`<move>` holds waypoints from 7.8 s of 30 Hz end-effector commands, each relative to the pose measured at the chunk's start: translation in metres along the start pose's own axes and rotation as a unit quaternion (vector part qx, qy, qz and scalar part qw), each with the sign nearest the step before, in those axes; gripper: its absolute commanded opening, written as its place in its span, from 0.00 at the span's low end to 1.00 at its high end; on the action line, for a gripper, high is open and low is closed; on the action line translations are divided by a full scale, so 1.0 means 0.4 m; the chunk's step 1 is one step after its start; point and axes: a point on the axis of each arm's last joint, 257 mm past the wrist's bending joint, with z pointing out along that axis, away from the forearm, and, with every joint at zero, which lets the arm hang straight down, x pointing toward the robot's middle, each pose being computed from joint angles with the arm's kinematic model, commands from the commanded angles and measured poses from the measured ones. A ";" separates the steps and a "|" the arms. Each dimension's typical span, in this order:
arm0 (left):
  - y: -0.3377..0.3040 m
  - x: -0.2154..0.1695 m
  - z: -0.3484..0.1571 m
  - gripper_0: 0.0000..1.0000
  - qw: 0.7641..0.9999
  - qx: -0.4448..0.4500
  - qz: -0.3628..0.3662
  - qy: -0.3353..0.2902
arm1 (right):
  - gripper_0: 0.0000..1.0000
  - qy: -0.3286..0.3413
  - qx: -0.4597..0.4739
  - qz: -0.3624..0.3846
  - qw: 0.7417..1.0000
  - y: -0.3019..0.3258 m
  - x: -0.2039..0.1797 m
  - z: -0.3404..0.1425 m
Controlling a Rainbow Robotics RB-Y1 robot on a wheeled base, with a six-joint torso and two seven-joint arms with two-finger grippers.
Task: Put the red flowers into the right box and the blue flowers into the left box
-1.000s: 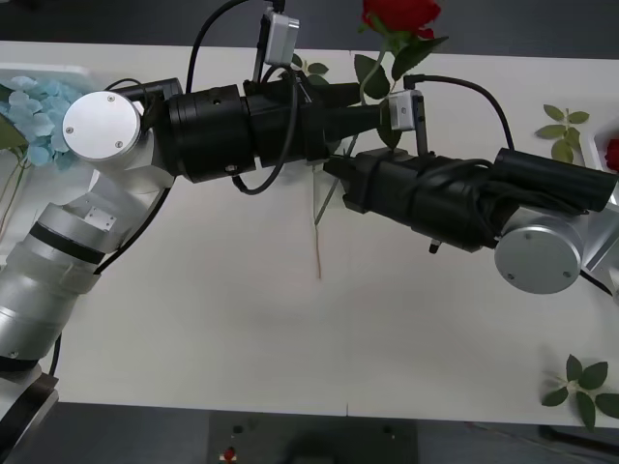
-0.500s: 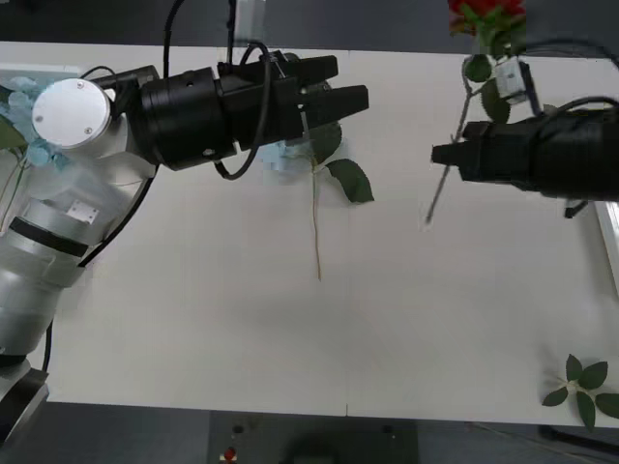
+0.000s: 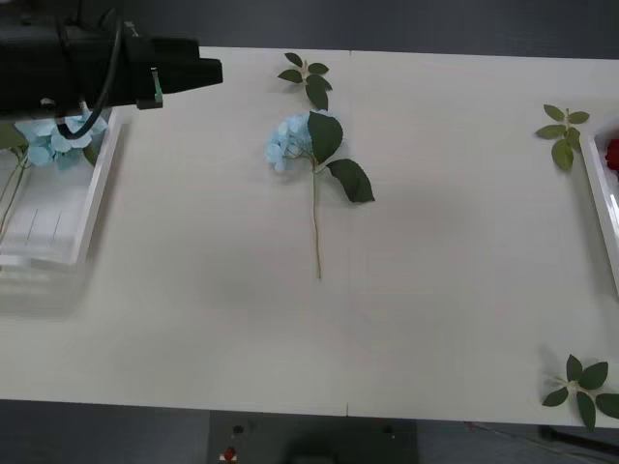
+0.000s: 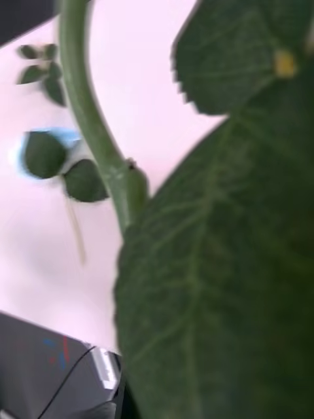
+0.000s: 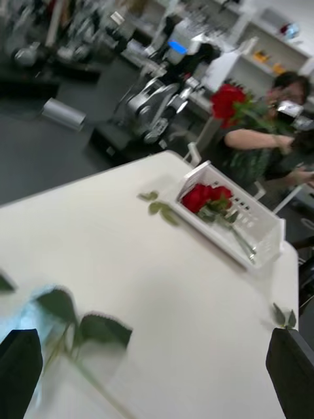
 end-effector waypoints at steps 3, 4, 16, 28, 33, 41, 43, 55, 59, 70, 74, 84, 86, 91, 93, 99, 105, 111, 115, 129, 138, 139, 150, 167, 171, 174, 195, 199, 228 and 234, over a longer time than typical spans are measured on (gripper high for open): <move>0.129 0.081 -0.061 1.00 0.989 -0.110 -0.076 0.068 | 0.00 0.027 0.160 0.049 0.986 -0.238 0.034 -0.090; 0.144 0.090 -0.065 1.00 0.985 -0.126 -0.088 0.074 | 0.00 0.027 0.179 0.055 0.982 -0.270 0.037 -0.097; 0.208 0.233 -0.109 1.00 0.911 -0.298 -0.237 0.159 | 0.00 0.027 0.398 -0.017 0.917 -0.694 0.062 -0.118; 0.180 0.288 -0.001 1.00 0.869 -0.376 -0.249 0.203 | 0.00 -0.028 0.447 -0.044 0.893 -0.757 0.059 0.166; 0.183 0.325 0.055 1.00 0.849 -0.414 -0.239 0.225 | 0.00 -0.043 0.471 -0.047 0.880 -0.759 0.060 0.213; 0.200 0.363 0.149 1.00 0.833 -0.442 -0.229 0.243 | 0.00 -0.040 0.485 -0.056 0.872 -0.771 0.057 0.194; 0.206 0.372 0.178 1.00 0.832 -0.446 -0.225 0.243 | 0.00 -0.036 0.496 -0.066 0.865 -0.781 0.056 0.180; 0.238 0.447 0.276 1.00 0.825 -0.470 -0.195 0.246 | 0.96 0.011 0.533 -0.140 0.835 -0.838 0.070 0.100; 0.218 0.451 0.304 1.00 0.827 -0.463 -0.197 0.249 | 0.96 0.014 0.521 -0.129 0.843 -0.837 0.084 0.106; 0.073 0.472 0.435 1.00 0.857 -0.397 -0.205 0.256 | 0.96 0.008 0.379 -0.099 0.920 -0.595 0.057 0.159; 0.047 0.501 0.465 1.00 0.858 -0.403 -0.194 0.252 | 0.96 0.006 0.317 -0.133 0.939 -0.416 0.029 0.129; 0.042 0.564 0.505 1.00 0.855 -0.421 -0.180 0.245 | 0.96 -0.049 0.177 -0.225 0.957 -0.027 0.006 0.158; 0.067 0.579 0.511 1.00 0.851 -0.432 -0.174 0.245 | 0.96 -0.066 0.141 -0.246 0.957 0.042 0.006 0.193; 0.112 0.593 0.523 1.00 0.847 -0.443 -0.168 0.239 | 0.96 -0.109 0.041 -0.269 0.956 0.173 0.033 0.290; 0.127 0.601 0.518 1.00 0.844 -0.450 -0.164 0.240 | 0.96 -0.123 -0.002 -0.269 0.955 0.229 0.056 0.323; 0.179 0.612 0.503 1.00 0.840 -0.465 -0.152 0.235 | 0.96 -0.131 -0.078 -0.291 0.944 0.349 0.147 0.389; 0.238 0.624 0.493 1.00 0.845 -0.468 -0.137 0.220 | 0.96 -0.145 -0.097 -0.353 0.919 0.399 0.178 0.402; 0.253 0.655 0.483 1.00 0.844 -0.470 -0.120 0.226 | 0.96 -0.089 -0.072 -0.478 0.871 0.374 0.218 0.406; 0.253 0.655 0.483 0.67 0.845 -0.470 -0.118 0.227 | 0.96 -0.028 -0.097 -0.563 0.820 0.349 0.230 0.361; 0.254 0.654 0.483 0.00 0.845 -0.469 -0.111 0.230 | 0.96 0.014 -0.147 -0.648 0.747 0.224 0.168 0.318; 0.252 0.659 0.483 0.00 0.846 -0.468 -0.106 0.233 | 0.96 0.042 -0.118 -0.668 0.733 0.191 0.185 0.348; 0.256 0.659 0.479 0.00 0.845 -0.469 -0.106 0.233 | 0.97 0.042 -0.115 -0.671 0.731 0.192 0.183 0.349; 0.172 0.534 0.381 0.00 0.845 -0.441 -0.143 0.266 | 0.96 0.043 -0.114 -0.675 0.728 0.196 0.186 0.351; 0.087 0.217 0.027 0.00 0.878 -0.364 -0.173 0.258 | 0.96 0.043 -0.114 -0.675 0.728 0.196 0.186 0.351; 0.089 0.138 -0.080 0.00 0.890 -0.344 -0.176 0.242 | 0.96 0.043 -0.114 -0.675 0.728 0.196 0.186 0.351; 0.107 0.064 -0.183 0.00 0.897 -0.341 -0.176 0.218 | 0.96 0.043 -0.114 -0.675 0.728 0.196 0.186 0.351; 0.438 0.009 -0.867 0.00 0.818 -0.514 -0.119 0.229 | 0.96 0.043 -0.114 -0.675 0.728 0.196 0.186 0.351; 0.503 0.035 -0.919 0.00 0.811 -0.529 -0.121 0.220 | 0.96 0.043 -0.114 -0.675 0.728 0.196 0.186 0.351; 0.767 0.441 -0.797 0.00 0.774 -0.599 -0.178 0.104 | 0.96 0.043 -0.114 -0.675 0.728 0.196 0.186 0.351; 0.772 0.472 -0.763 0.00 0.772 -0.601 -0.187 0.090 | 0.96 0.043 -0.114 -0.675 0.728 0.196 0.186 0.351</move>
